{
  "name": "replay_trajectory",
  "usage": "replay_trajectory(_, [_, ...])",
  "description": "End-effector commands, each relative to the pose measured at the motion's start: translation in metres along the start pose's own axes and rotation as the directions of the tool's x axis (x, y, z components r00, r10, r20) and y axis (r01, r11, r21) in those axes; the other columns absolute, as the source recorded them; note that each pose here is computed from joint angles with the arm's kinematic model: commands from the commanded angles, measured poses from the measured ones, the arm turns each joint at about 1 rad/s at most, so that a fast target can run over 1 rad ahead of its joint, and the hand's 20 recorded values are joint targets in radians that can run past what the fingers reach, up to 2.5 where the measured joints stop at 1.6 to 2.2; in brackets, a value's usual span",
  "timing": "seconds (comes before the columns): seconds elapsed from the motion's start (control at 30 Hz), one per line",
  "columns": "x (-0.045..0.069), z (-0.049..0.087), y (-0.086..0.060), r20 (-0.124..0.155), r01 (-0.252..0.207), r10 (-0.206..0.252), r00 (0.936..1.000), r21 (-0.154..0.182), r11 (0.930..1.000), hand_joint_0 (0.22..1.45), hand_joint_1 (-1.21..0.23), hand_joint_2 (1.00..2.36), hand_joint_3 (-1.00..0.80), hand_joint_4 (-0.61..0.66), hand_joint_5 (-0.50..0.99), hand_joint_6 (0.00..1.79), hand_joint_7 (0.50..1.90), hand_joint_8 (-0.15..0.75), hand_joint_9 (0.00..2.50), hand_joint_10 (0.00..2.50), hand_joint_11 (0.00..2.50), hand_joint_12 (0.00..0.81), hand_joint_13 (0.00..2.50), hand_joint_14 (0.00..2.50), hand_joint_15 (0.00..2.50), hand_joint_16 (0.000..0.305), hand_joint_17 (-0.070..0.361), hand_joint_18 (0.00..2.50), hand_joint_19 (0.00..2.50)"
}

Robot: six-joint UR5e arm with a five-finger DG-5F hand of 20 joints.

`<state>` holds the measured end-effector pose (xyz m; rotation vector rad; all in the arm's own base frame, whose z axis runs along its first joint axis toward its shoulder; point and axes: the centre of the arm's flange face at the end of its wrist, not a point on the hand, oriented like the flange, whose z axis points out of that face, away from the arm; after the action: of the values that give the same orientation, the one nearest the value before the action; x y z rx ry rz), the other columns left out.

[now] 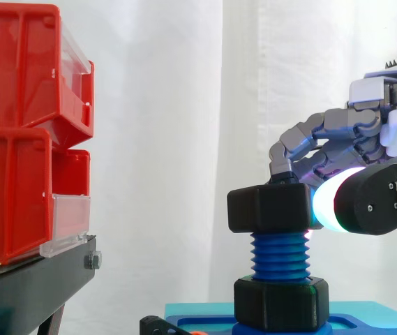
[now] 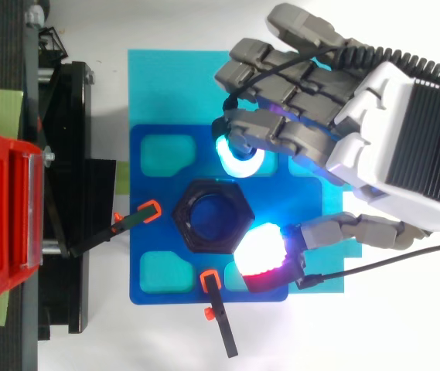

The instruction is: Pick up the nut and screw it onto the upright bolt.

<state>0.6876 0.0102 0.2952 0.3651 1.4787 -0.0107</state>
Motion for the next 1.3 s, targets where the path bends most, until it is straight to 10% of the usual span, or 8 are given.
replay_trajectory(0.0, [0.0,0.0,-0.003,-0.01,0.007,-0.006,0.9999,0.006,1.0,0.54,-0.6,1.0,-0.5,0.24,-0.21,0.72,1.12,0.314,0.5,0.0,0.17,0.312,0.32,0.0,0.0,0.035,0.078,0.13,0.0])
replay_trajectory(0.9, [0.0,0.0,-0.007,-0.015,0.01,-0.01,0.9998,0.004,0.9999,0.44,-0.68,1.0,-0.5,0.28,-0.18,0.5,1.34,0.334,0.46,0.0,0.15,0.368,0.29,0.0,0.0,0.046,0.104,0.1,0.0])
replay_trajectory(1.27, [0.001,-0.002,-0.013,-0.047,0.03,-0.029,0.9985,0.008,0.9995,0.4,-0.64,1.0,-0.5,0.3,-0.21,0.5,1.05,0.339,0.42,0.0,0.09,0.393,0.25,0.0,0.0,0.051,0.115,0.06,0.0])
